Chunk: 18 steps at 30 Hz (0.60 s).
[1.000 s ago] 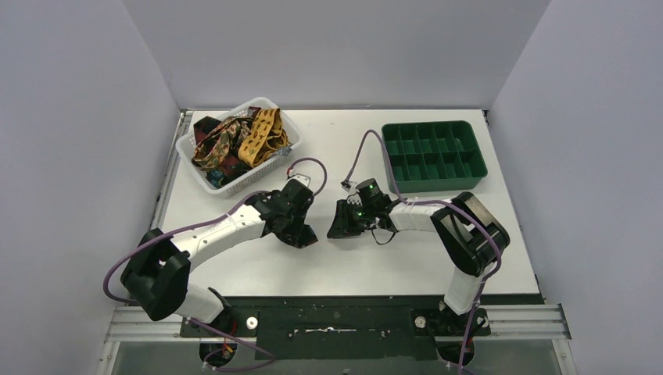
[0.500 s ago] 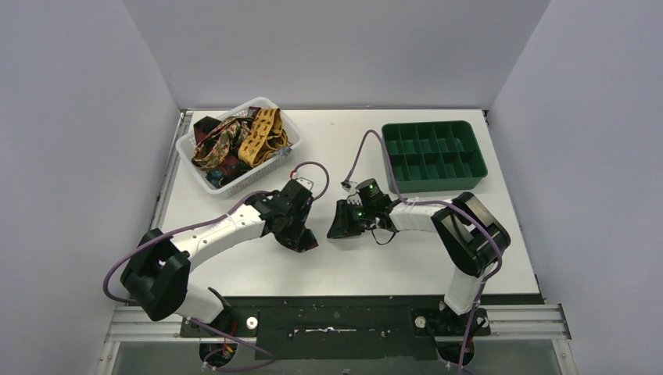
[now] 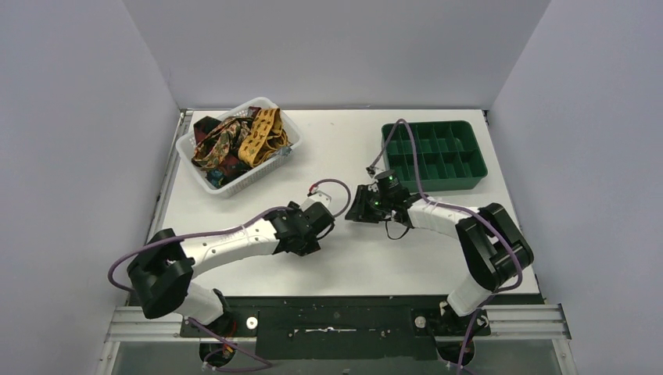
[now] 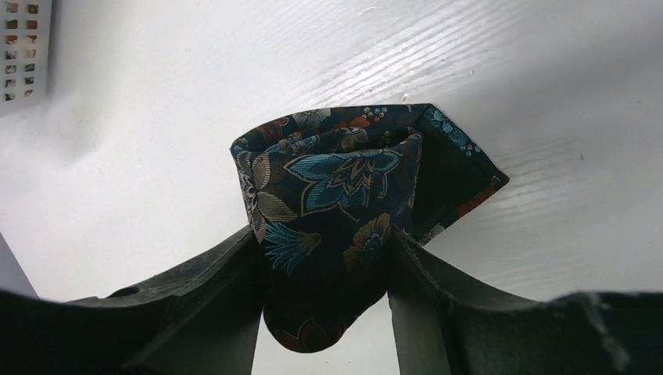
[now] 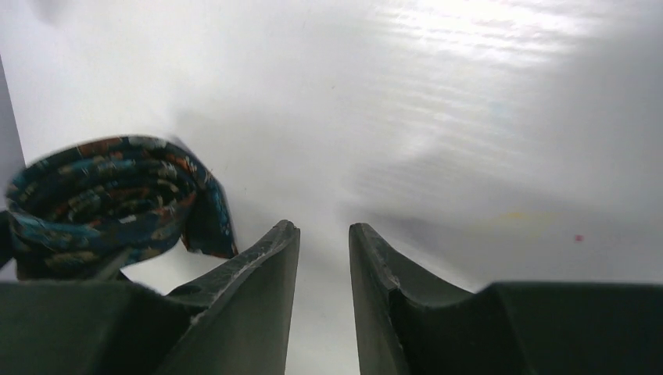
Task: Roll the ties
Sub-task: Roll the tie at the center of the board.
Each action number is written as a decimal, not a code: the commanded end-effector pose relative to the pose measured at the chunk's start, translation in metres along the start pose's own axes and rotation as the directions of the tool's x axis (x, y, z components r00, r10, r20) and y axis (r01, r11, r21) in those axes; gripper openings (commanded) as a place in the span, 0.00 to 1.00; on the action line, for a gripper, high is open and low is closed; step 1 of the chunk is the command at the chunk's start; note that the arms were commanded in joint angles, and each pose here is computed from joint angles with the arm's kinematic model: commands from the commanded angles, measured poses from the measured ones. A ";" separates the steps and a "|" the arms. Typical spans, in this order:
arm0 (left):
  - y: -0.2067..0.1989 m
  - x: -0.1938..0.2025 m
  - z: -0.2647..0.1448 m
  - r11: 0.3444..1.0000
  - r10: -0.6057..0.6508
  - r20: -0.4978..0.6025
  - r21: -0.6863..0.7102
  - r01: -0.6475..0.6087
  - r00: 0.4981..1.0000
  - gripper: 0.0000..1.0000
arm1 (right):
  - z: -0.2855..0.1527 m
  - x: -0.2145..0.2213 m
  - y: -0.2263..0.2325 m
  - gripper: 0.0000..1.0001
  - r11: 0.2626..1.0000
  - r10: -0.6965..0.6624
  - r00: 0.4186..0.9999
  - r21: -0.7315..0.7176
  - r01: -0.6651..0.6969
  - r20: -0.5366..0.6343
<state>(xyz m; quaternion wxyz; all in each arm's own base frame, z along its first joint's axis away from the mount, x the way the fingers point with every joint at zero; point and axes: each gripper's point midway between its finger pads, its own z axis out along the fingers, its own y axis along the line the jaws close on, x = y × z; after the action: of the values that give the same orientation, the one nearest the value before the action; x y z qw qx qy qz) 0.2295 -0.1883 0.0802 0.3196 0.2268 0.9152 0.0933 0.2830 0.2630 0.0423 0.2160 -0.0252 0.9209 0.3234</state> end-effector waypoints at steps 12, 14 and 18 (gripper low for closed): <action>-0.049 0.002 0.006 0.975 0.103 0.003 -0.200 -0.100 0.995 0.55 | -0.032 -0.040 -0.036 0.34 0.990 0.067 0.987 0.111 -0.083 0.148; -0.059 0.004 0.006 0.970 0.119 0.001 -0.211 -0.116 0.993 0.55 | -0.033 -0.040 -0.038 0.34 0.989 0.070 0.986 0.118 -0.088 0.149; -0.079 0.009 0.008 0.983 0.102 -0.018 -0.154 -0.103 0.995 0.60 | -0.035 -0.041 -0.043 0.36 0.988 0.077 0.985 0.124 -0.096 0.152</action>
<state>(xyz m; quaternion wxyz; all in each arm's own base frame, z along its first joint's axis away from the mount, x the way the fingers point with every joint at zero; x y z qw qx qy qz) 0.2075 -0.2381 0.0452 0.3289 0.2696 0.8813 0.2059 0.3091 0.2121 0.0457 0.2449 0.0461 0.9287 0.2745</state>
